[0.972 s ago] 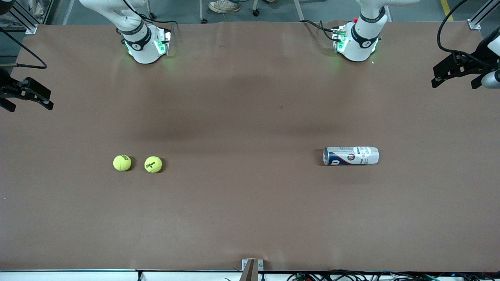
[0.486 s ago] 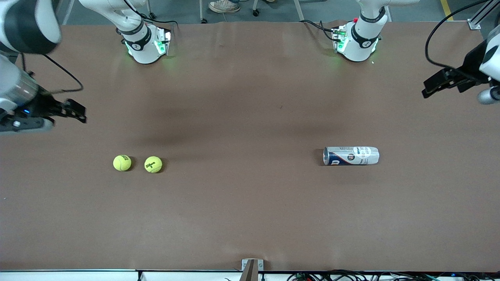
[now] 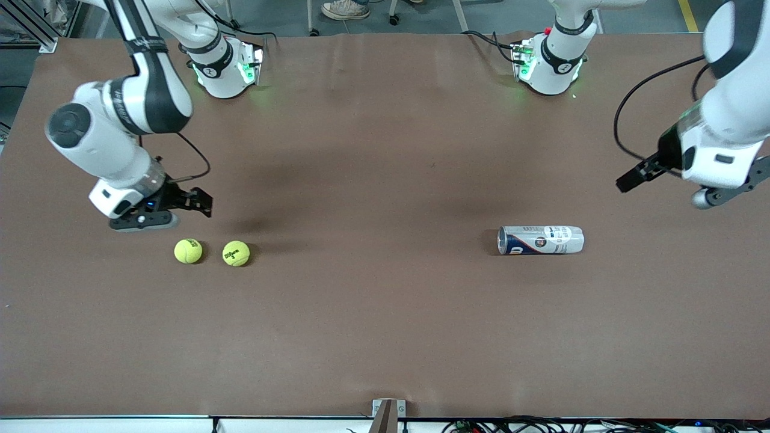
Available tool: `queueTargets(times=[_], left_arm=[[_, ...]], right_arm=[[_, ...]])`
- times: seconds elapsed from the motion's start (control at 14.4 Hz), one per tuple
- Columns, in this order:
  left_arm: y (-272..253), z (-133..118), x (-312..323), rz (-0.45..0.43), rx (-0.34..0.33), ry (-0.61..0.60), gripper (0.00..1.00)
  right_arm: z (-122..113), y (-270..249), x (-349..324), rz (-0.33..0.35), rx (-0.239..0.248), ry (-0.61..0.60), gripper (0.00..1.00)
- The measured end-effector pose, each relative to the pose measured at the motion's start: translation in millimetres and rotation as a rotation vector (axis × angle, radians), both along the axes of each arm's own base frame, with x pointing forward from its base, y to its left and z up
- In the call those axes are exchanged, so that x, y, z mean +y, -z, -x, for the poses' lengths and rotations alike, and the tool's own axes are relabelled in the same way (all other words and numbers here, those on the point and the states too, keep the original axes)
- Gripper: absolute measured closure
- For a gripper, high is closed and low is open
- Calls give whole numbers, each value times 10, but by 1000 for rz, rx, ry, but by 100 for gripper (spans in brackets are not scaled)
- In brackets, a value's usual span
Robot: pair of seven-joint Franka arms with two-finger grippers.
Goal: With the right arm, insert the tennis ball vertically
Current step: 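Reach the right gripper to a tennis ball while the left gripper reaches the tube, then grasp the tennis ball with the right gripper while the left gripper grasps the tube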
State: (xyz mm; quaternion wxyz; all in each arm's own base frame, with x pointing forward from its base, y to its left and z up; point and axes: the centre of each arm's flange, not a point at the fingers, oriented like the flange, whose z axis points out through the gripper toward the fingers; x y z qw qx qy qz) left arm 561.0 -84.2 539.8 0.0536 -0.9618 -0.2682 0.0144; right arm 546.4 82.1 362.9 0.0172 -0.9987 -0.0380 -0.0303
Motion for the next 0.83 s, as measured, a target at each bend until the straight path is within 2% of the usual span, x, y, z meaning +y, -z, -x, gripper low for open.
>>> queueTargets(times=[0.28,0.49,0.83], left_arm=[[733,-128,-436,-148,-34,-168,0],[1410,-273,-698,-247,-68,-337,0],[2189,-542,-883,-379,-186,-634,0]], right_arm=[[-330,263,203,6,17,18,0],[-495,585,164,19,54,29,0],[-619,927,146,20,94,44,0]])
